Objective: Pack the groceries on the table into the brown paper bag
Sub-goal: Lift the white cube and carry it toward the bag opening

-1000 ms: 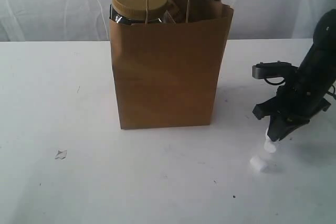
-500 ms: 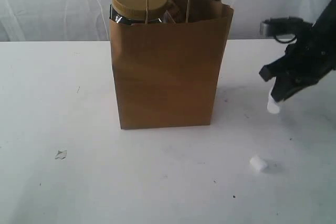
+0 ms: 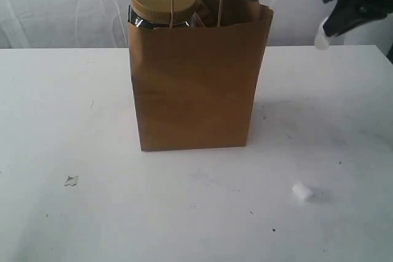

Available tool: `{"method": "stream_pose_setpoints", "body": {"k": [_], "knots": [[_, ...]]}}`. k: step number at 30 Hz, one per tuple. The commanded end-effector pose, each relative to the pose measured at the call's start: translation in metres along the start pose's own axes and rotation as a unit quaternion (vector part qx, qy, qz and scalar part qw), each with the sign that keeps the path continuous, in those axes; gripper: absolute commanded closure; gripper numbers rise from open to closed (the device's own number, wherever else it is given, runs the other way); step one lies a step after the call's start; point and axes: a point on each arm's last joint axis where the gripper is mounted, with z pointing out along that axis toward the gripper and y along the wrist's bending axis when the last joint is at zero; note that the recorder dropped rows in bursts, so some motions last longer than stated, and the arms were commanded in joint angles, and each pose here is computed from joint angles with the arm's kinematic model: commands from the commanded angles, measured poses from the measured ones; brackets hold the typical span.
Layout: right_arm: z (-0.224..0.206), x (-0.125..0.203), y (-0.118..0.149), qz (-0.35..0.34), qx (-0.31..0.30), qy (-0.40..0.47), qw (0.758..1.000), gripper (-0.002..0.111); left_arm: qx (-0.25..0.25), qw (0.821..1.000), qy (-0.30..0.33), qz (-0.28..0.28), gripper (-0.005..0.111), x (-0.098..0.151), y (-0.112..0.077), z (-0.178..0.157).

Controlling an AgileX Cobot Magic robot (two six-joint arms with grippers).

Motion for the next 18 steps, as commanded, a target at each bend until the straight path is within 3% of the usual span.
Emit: {"method": "stream_pose_setpoints", "body": {"k": [1,8,12,18], "knots": [[-0.022,-0.015,0.01,-0.013,-0.04,-0.057,0.997,0.108,0.002,1.0,-0.001,0.004,0.107,0.001,0.0,-0.001],[-0.045,-0.044,0.026,-0.06,-0.102,-0.155,0.981,0.108,0.002,1.0,-0.001,0.004,0.107,0.001,0.0,-0.001],[-0.033,-0.061,0.034,-0.09,-0.207,-0.207,0.952,0.108,0.002,1.0,-0.001,0.004,0.107,0.001,0.0,-0.001],[-0.004,-0.07,0.03,-0.116,-0.252,-0.225,0.934,0.108,0.002,1.0,-0.001,0.004,0.107,0.001,0.0,-0.001]]}}
